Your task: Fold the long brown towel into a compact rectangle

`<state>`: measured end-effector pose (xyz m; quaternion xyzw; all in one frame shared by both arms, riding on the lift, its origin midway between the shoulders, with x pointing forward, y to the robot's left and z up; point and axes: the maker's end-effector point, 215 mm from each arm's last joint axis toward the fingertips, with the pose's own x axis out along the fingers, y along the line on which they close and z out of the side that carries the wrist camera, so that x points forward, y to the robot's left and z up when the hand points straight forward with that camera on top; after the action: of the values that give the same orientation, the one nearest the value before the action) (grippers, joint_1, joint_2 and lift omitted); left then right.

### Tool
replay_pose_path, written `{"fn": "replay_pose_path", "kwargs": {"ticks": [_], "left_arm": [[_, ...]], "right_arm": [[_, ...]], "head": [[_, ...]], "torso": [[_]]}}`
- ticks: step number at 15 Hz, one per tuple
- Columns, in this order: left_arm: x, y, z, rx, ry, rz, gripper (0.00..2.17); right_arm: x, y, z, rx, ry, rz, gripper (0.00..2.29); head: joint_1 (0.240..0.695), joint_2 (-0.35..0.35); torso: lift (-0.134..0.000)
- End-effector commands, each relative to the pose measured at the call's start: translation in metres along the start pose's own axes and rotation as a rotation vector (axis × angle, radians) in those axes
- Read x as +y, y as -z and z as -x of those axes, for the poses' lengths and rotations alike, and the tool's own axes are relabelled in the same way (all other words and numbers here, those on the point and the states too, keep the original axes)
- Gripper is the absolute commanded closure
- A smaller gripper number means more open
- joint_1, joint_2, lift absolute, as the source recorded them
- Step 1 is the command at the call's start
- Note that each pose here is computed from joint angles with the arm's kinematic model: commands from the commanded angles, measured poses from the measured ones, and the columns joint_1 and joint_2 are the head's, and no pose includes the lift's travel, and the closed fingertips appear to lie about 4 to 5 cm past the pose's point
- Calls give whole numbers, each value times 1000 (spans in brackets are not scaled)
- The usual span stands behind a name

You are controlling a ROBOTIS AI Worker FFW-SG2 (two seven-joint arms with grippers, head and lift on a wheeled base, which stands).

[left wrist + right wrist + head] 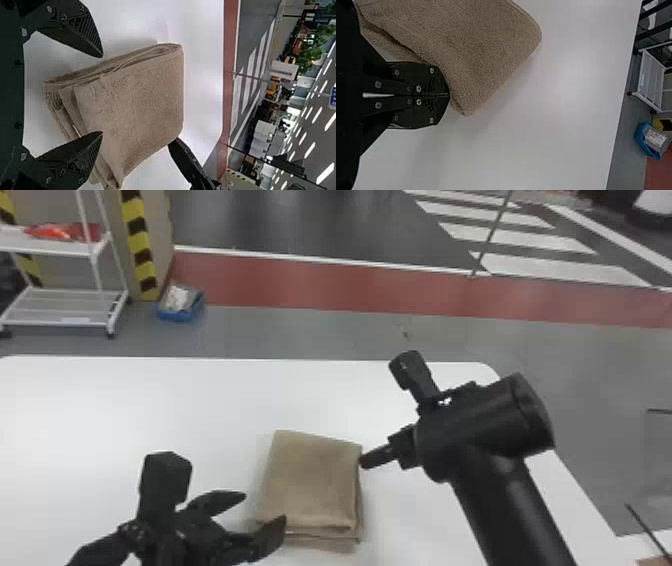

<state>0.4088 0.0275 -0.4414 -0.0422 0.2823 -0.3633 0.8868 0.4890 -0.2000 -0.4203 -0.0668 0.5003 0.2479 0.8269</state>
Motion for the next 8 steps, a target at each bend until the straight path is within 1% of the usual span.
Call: {"fn": "replay_pose_path", "kwargs": {"ticks": [1, 2, 4, 6, 8], "left_arm": [[7, -5, 9, -19, -11, 13, 225], [11, -13, 15, -36, -21, 10, 225], [18, -17, 22, -52, -30, 24, 225], [23, -18, 26, -60, -37, 33, 225], [26, -19, 30, -67, -44, 36, 225]], "right_arm": [[4, -9, -8, -10, 3, 21, 1868], [6, -10, -10, -11, 4, 22, 1868], [8, -21, -15, -35, 16, 72, 1868], [18, -32, -22, -69, 3, 117, 1868], [25, -29, -24, -72, -14, 123, 1868]], "head": [[695, -215], [695, -210], [695, -193], [695, -164], [695, -144]], "torso": [[-124], [-124], [-124], [-124], [-124]]}}
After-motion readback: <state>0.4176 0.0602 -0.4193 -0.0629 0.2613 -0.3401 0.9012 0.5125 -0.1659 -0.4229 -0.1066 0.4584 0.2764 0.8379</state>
